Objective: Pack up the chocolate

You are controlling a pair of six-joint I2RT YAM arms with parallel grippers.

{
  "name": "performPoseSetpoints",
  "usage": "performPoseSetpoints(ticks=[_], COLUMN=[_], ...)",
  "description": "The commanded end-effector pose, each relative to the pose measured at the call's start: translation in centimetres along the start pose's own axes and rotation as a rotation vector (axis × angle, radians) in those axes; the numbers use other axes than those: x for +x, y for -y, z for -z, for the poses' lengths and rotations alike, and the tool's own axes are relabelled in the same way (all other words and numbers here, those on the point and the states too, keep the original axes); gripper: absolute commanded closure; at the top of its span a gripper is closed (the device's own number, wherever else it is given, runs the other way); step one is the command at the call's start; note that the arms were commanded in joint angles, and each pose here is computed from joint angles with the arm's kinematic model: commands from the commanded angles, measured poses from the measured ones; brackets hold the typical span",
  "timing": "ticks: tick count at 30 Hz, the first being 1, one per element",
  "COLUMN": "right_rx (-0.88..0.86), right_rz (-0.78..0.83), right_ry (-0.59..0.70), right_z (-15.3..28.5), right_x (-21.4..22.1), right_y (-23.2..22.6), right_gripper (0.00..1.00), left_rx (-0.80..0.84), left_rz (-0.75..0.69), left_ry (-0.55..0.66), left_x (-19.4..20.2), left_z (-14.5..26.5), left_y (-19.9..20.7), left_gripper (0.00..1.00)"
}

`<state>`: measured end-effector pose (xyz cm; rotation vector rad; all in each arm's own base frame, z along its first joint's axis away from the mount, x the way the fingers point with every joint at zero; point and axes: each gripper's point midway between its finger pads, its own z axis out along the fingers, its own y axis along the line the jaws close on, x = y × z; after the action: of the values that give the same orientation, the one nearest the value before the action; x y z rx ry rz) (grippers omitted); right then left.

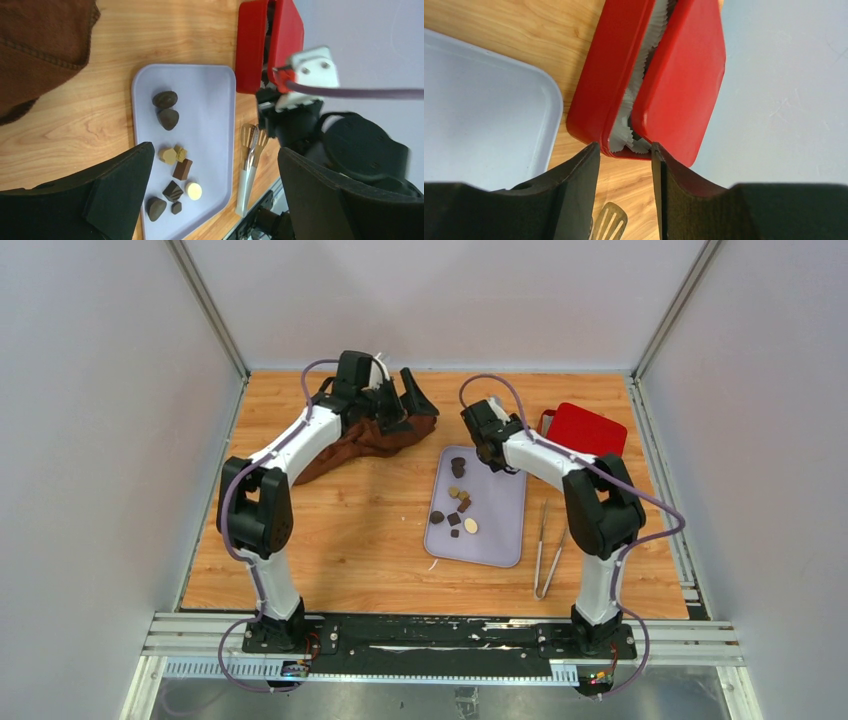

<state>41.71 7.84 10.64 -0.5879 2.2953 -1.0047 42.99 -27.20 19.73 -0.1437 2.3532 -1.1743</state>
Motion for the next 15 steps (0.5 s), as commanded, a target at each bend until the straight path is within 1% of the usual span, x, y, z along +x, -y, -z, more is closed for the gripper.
performPoseSetpoints(ticks=[1, 3, 6, 9, 11, 14, 15], right_rx=[-0.066, -0.086, -0.119, -0.149, -0.143, -0.124, -0.125], right_rz=[-0.164, -0.275, -0.483, -0.693, -0.825, -0.993, -1.046], right_ry=[0.108, 0.113, 0.038, -0.062, -0.142, -0.275, -0.304], right_z=[4.0, 4.6, 3.6, 1.7, 0.3, -1.2, -1.7], right_x=[-2.4, -2.1, 0.5, 4.1, 6.8, 10.9, 11.9], right_y=[3.3, 5.6, 9.2, 12.0, 13.6, 15.1, 15.4], right_gripper=[0.52, 0.51, 0.47, 0.45, 0.45, 0.46, 0.46], left_rx=[0.032, 0.033, 0.02, 0.036, 0.044, 0.062, 0.063], left_rz=[-0.034, -0.047, -0.112, -0.152, -0.157, -0.176, -0.173], left_ry=[0.082, 0.074, 0.056, 0.03, 0.013, -0.008, -0.026], left_x=[-2.4, -2.7, -2.7, -2.1, -1.4, -0.3, 0.4], left_z=[1.4, 0.7, -1.0, -3.4, -5.5, -8.2, -9.4], left_y=[1.8, 2.3, 3.8, 5.8, 6.3, 7.7, 7.6], left_gripper=[0.0, 0.0, 0.0, 0.0, 0.0, 0.01, 0.01])
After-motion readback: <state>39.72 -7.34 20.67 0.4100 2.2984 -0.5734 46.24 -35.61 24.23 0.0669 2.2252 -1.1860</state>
